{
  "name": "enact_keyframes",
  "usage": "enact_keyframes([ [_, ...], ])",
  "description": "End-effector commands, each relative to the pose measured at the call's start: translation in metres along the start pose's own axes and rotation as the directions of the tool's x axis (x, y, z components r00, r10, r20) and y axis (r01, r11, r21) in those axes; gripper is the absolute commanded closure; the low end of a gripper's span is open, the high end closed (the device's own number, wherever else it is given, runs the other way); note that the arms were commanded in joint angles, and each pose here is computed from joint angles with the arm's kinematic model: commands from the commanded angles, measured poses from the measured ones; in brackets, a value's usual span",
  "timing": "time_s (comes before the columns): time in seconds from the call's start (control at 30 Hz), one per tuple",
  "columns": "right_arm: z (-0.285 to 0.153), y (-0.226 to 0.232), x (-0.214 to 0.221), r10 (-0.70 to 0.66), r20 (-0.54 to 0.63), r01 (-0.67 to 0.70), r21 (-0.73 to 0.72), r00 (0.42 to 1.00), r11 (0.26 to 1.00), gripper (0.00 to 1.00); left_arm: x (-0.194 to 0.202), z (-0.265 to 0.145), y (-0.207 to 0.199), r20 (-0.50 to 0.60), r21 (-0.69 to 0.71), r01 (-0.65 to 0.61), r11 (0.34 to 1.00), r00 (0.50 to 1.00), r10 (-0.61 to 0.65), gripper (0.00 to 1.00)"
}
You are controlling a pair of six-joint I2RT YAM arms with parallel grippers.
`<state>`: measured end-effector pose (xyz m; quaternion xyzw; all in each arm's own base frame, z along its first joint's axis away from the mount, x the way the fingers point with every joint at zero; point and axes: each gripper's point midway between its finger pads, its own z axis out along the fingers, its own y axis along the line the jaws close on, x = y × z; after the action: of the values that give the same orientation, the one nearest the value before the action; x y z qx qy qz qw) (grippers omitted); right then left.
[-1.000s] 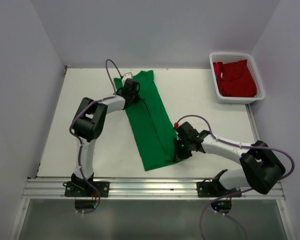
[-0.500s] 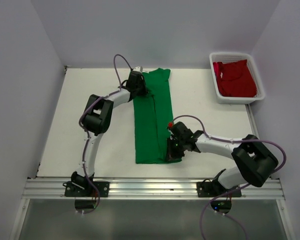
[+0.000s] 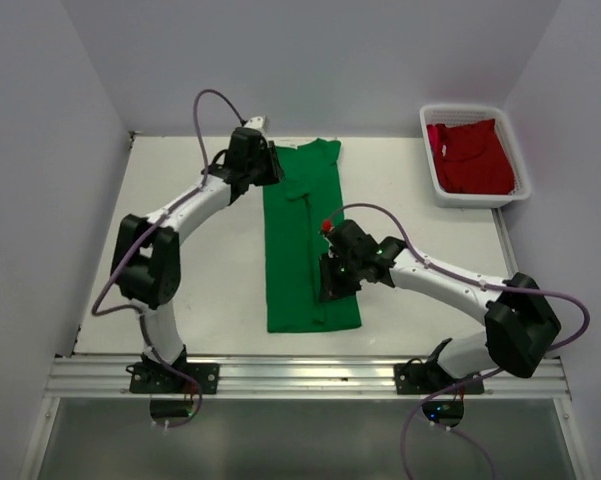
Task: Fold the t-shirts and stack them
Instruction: Rotate the tshirt 90 degrees, then grab the bottom of the folded rectangular tshirt with both arms
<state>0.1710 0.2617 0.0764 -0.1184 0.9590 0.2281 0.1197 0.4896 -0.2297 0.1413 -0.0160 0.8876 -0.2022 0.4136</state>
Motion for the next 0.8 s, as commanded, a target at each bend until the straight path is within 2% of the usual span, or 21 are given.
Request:
enact_keyframes([
  [0.0, -0.040, 0.010, -0.029, -0.075, 0.105, 0.072, 0.034, 0.992, 0.997, 0.53, -0.026, -0.074, -0.007, 0.062, -0.010, -0.005, 1.000, 0.998, 0.006, 0.59],
  [0.03, -0.045, 0.005, -0.031, -0.071, 0.114, 0.063, 0.072, 0.991, 0.995, 0.41, 0.000, -0.079, 0.004, 0.004, -0.034, 0.003, 0.999, 1.000, -0.003, 0.48],
  [0.1, -0.055, -0.015, -0.050, -0.070, 0.184, 0.031, 0.210, 0.980, 0.977, 0.24, 0.038, -0.107, 0.012, -0.094, -0.069, 0.013, 0.998, 0.995, -0.019, 0.45],
  [0.13, -0.058, -0.029, -0.048, -0.047, 0.176, -0.003, 0.273, 0.983, 0.962, 0.18, 0.079, -0.113, 0.033, -0.177, -0.135, 0.002, 0.991, 0.984, -0.026, 0.44],
  [0.17, -0.058, -0.037, -0.048, -0.029, 0.176, -0.027, 0.307, 0.984, 0.951, 0.16, 0.105, -0.122, 0.036, -0.232, -0.143, -0.009, 0.990, 0.972, -0.025, 0.44],
  [0.2, -0.054, -0.048, -0.045, -0.011, 0.164, -0.047, 0.344, 0.986, 0.938, 0.16, 0.118, -0.144, 0.036, -0.239, -0.136, 0.006, 0.991, 0.970, -0.039, 0.44],
  [0.23, -0.052, -0.055, -0.043, 0.025, 0.165, -0.082, 0.350, 0.986, 0.933, 0.15, 0.164, -0.154, 0.052, -0.318, -0.157, 0.005, 0.988, 0.946, -0.055, 0.42],
  [0.27, -0.049, -0.059, -0.040, 0.044, 0.162, -0.098, 0.346, 0.986, 0.933, 0.15, 0.185, -0.165, 0.046, -0.347, -0.119, 0.016, 0.993, 0.936, -0.056, 0.40],
  [0.3, -0.042, -0.068, -0.029, 0.069, 0.141, -0.115, 0.350, 0.988, 0.930, 0.15, 0.186, -0.180, 0.035, -0.306, -0.063, 0.067, 0.996, 0.949, -0.083, 0.39],
  [0.33, -0.040, -0.066, -0.032, 0.096, 0.166, -0.144, 0.306, 0.981, 0.941, 0.15, 0.224, -0.189, 0.039, -0.379, -0.040, 0.093, 0.995, 0.920, -0.101, 0.38],
  [0.37, -0.037, -0.067, -0.028, 0.116, 0.162, -0.159, 0.283, 0.980, 0.946, 0.16, 0.236, -0.196, 0.032, -0.393, 0.000, 0.114, 0.993, 0.913, -0.105, 0.37],
  [0.4, -0.030, -0.075, -0.015, 0.139, 0.136, -0.173, 0.281, 0.981, 0.944, 0.16, 0.233, -0.205, 0.022, -0.356, 0.058, 0.162, 0.985, 0.925, -0.132, 0.37],
  [0.43, -0.031, -0.074, -0.019, 0.157, 0.168, -0.195, 0.242, 0.973, 0.950, 0.17, 0.255, -0.211, 0.024, -0.398, 0.079, 0.184, 0.980, 0.907, -0.138, 0.37],
  [0.5, -0.024, -0.075, -0.005, 0.184, 0.138, -0.209, 0.205, 0.973, 0.956, 0.21, 0.253, -0.223, 0.017, -0.367, 0.140, 0.224, 0.964, 0.916, -0.160, 0.36],
  [0.6, -0.019, -0.072, 0.006, 0.208, 0.107, -0.223, 0.148, 0.972, 0.964, 0.25, 0.263, -0.235, 0.017, -0.385, 0.165, 0.252, 0.954, 0.907, -0.173, 0.36],
  [0.77, -0.011, -0.073, 0.017, 0.258, 0.095, -0.267, 0.097, 0.962, 0.959, 0.32, 0.295, -0.237, 0.017, -0.464, 0.190, 0.328, 0.925, 0.861, -0.210, 0.35],
])
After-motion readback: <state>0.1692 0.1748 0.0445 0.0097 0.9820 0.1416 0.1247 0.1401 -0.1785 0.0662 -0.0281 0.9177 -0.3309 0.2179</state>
